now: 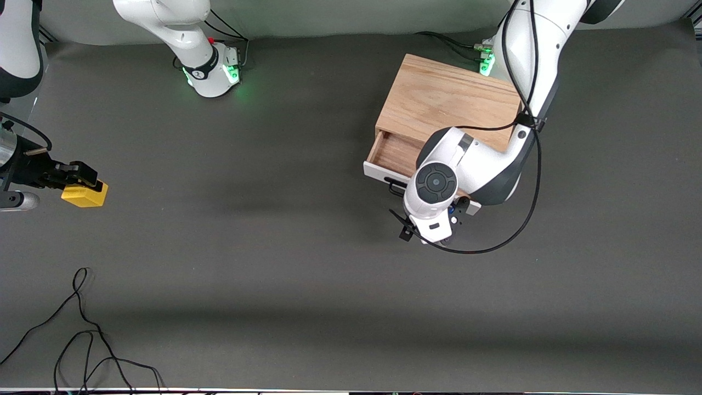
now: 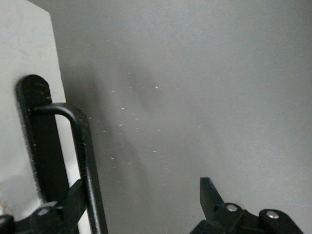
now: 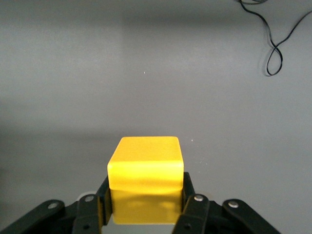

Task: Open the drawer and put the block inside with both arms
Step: 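Pull the drawer open with the left gripper while the right gripper lifts the cube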

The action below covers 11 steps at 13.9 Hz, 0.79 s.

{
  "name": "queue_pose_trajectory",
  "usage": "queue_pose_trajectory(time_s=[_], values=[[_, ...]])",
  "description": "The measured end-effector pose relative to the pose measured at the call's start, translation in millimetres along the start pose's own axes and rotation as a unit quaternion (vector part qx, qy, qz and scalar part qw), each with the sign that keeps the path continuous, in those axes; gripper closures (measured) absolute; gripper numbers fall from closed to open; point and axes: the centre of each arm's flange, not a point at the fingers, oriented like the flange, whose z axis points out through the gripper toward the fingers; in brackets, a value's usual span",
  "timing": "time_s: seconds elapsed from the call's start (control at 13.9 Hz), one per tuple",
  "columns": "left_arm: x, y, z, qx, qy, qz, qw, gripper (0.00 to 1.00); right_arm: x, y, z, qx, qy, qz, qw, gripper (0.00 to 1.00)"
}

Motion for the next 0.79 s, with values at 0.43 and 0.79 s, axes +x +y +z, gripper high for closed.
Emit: queue_pose_trajectory(time_s=[0.43, 0.79], values=[[1, 11, -4, -0.04, -0.003, 0.0, 0.999, 0.0, 0, -3, 0, 0.0, 0.0, 0.004, 1.0, 0.45], [6, 32, -27, -0.094, -0.008, -0.004, 0.996, 0.0, 0, -3, 0, 0.0, -0.001, 0.004, 1.0, 0.45]])
